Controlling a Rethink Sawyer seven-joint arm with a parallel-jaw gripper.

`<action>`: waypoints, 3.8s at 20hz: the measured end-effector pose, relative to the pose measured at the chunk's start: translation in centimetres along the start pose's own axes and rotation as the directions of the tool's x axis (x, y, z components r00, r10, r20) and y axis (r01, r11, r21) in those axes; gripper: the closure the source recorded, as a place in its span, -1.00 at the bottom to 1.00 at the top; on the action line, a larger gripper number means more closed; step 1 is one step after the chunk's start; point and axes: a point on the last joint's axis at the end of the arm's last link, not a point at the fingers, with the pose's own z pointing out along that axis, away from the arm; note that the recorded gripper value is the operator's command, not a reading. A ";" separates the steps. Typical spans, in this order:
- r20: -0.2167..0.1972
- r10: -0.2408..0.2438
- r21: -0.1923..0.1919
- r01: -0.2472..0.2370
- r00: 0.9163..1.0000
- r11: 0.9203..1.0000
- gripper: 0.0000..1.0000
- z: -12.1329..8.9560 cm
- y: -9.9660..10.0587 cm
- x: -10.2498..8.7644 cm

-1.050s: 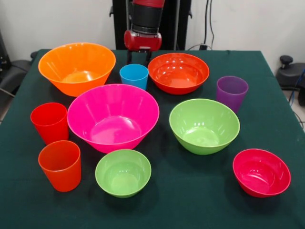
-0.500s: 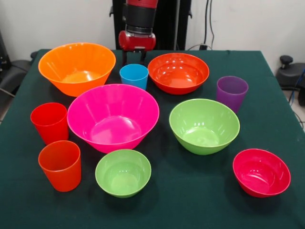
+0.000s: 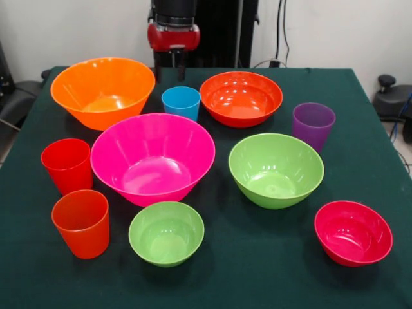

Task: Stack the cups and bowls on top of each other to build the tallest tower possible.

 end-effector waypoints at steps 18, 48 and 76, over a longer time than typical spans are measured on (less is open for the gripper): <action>0.034 0.102 -0.004 -0.102 0.994 0.995 -1.00 -3.9 -3.0 -4.3; 0.086 0.133 -0.004 -0.133 0.987 0.991 -1.00 -5.1 -5.2 -4.5; -0.003 0.006 -0.035 -0.006 1.000 0.999 -1.00 -4.2 -2.6 0.5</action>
